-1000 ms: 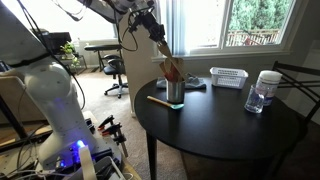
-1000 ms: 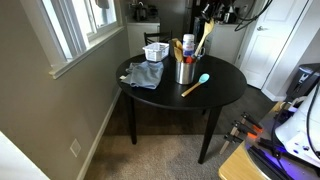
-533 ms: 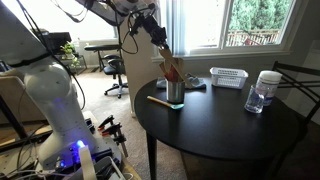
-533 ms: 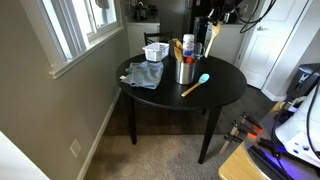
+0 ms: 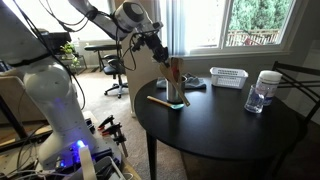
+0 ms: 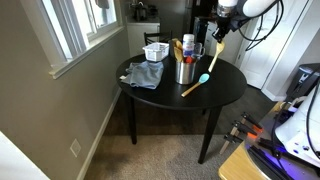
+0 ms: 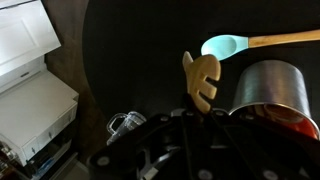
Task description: Remove one wooden spatula from the silver holder and place it on the table.
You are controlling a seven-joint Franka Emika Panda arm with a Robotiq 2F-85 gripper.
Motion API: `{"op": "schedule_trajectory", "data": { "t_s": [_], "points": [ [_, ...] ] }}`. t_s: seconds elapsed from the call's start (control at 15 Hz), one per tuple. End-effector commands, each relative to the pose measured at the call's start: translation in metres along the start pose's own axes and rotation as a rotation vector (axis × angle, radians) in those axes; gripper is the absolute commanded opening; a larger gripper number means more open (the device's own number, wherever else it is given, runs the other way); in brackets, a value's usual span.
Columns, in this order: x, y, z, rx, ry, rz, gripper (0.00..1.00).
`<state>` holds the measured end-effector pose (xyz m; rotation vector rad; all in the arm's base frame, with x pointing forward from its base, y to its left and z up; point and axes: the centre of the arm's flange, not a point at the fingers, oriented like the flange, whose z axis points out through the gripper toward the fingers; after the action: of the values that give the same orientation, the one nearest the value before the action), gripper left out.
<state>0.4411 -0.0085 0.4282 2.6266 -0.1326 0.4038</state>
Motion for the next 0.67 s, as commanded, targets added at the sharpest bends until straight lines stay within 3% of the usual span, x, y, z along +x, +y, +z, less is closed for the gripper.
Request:
{"op": "schedule_trajectory", "data": {
  "t_s": [0.0,0.27,0.6],
  "points": [
    [-0.010,0.007,0.030,-0.010,0.054,0.030,0.06],
    [-0.012,0.011,0.056,-0.040,0.105,0.037,0.06],
    [-0.007,0.016,0.089,0.005,0.169,0.172,0.06]
  ]
}}
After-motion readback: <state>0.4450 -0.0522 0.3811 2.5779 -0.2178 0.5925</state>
